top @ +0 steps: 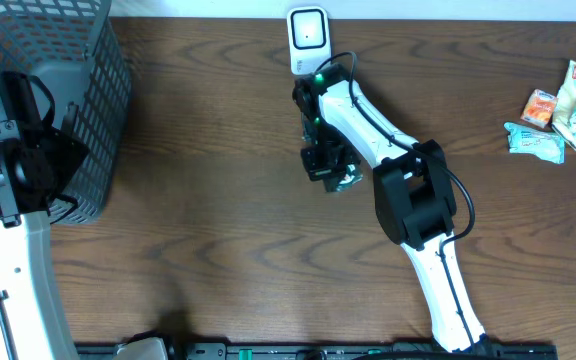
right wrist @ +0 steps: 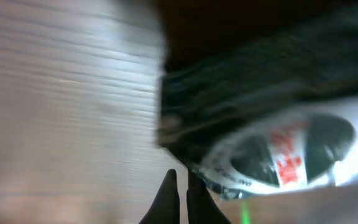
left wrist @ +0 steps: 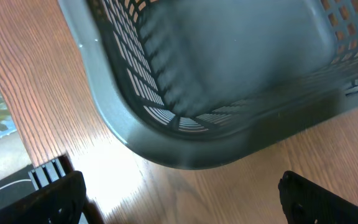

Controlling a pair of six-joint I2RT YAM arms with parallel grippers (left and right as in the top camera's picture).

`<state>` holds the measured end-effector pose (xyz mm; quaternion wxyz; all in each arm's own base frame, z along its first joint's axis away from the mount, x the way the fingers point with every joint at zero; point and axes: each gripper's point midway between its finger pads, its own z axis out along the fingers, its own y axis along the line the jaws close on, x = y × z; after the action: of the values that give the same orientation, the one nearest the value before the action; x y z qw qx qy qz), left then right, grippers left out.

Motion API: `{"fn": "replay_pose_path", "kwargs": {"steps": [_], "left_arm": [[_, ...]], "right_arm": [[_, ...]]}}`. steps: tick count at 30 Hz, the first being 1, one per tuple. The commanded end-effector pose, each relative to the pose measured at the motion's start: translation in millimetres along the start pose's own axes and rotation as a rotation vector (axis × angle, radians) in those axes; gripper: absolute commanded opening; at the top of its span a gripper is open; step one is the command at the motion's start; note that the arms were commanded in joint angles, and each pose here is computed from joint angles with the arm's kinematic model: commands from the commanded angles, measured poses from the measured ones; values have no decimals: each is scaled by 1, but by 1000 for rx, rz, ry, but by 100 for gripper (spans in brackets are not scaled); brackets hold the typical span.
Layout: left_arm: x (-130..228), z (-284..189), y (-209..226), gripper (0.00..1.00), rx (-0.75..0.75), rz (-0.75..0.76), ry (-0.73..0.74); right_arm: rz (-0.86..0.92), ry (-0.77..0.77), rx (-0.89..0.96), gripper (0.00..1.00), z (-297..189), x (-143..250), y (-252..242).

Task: Scan the item barcode
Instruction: 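Lift the Zam-Buk tin up to the scanner, then carry the tin right and lower it onto the table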

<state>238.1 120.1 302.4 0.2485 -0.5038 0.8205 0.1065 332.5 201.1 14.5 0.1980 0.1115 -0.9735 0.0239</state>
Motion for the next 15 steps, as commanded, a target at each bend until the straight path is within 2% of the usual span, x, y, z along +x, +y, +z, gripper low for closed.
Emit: {"fn": "replay_pose_path", "kwargs": {"steps": [1, 5, 7, 10, 15], "left_arm": [[-1, -1, 4, 98, -8, -14, -9], [-1, -1, 4, 98, -8, -15, -9], [-1, -1, 4, 98, -8, -14, -9], [-1, -1, 4, 98, -8, -14, -9], [-1, -1, 4, 98, -8, -15, -9]], "right_arm": [[130, -94, 218, 1, -23, -4, -43], [280, -166, 382, 1, -34, -12, -85], [315, -204, 397, 1, -37, -21, -99], [362, -223, 356, 1, -43, -27, -112], [404, -299, 179, 1, -62, -49, -116]]}}
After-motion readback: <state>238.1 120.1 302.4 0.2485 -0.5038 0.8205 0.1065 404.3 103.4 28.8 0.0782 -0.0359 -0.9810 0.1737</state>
